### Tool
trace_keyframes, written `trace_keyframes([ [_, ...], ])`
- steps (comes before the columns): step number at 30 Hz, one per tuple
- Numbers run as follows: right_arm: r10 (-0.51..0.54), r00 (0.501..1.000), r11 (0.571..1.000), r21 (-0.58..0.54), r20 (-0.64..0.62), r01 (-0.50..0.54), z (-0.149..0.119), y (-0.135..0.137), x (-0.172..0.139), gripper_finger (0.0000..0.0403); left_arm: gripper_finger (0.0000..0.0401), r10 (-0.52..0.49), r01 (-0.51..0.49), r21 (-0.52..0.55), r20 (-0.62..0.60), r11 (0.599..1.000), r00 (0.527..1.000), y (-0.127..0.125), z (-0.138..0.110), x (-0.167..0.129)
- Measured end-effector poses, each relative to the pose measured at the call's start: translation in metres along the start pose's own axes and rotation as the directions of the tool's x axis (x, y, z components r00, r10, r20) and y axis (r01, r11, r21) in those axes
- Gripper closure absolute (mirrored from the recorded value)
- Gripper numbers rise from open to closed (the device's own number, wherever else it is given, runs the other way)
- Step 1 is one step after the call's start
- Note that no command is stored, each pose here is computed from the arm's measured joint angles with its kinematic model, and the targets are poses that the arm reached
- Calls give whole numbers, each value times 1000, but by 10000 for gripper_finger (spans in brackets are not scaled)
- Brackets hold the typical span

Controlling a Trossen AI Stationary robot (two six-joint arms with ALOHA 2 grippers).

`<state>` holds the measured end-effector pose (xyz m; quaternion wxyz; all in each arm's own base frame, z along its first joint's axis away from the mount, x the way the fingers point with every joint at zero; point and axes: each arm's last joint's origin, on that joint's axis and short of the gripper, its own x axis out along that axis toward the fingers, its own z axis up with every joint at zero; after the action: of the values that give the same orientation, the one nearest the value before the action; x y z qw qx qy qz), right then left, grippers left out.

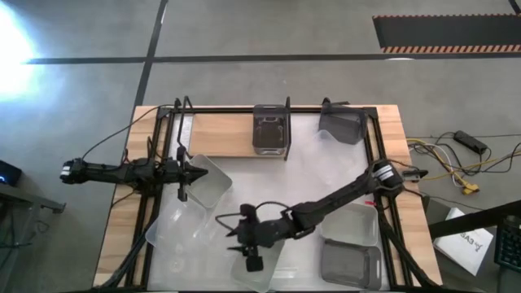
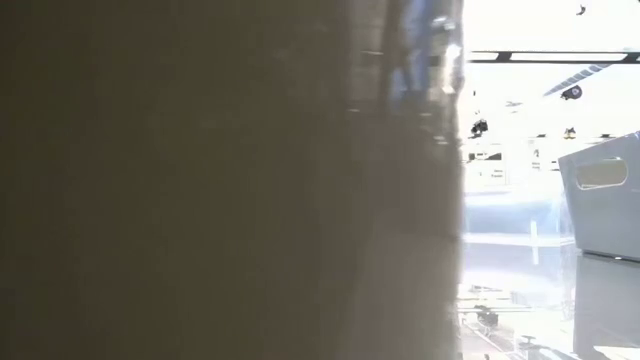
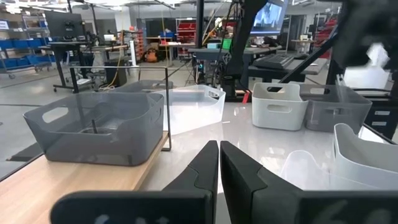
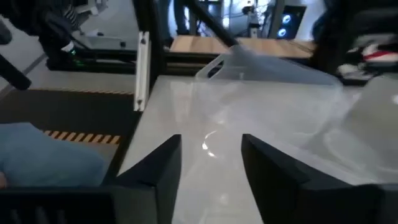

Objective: Stack baskets on shelf by color
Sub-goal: Put the middle transparent bin on the shelf

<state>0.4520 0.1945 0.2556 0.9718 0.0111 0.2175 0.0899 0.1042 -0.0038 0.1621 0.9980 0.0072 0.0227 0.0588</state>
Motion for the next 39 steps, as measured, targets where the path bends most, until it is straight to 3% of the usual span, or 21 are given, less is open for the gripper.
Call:
trace_keyframes([
  [12,-45,973,998,36,-224,55,0,14,68,145,401,0,0,2,-10,1000,1000,0,-1,1],
  [15,-26,981,996,78,-192,42,-13,14,78,139,401,0,0,2,-9,1000,1000,0,-1,1],
  [19,-54,976,982,166,-210,90,-9,2,69,141,401,1,-1,2,-9,1000,1000,0,-1,1],
  [25,-190,956,977,57,-224,207,5,-4,49,152,401,1,-1,2,-9,1000,1000,0,-1,1],
  [28,-271,917,955,37,-294,294,12,-11,29,153,401,1,-1,1,-8,1000,1000,0,-1,1],
  [32,-419,817,881,40,-396,472,12,-49,15,154,401,1,-1,2,-9,1000,1000,0,-1,1],
  [34,-428,790,868,43,-439,494,6,-65,17,154,401,1,-1,2,-11,1000,1000,0,-1,1],
  [37,-340,794,893,92,-504,441,-6,-79,27,154,401,1,-1,2,-10,1000,1000,0,-1,1],
  [39,-328,782,887,112,-530,447,-11,-88,30,154,401,1,-1,2,-10,1000,1000,0,-1,1],
])
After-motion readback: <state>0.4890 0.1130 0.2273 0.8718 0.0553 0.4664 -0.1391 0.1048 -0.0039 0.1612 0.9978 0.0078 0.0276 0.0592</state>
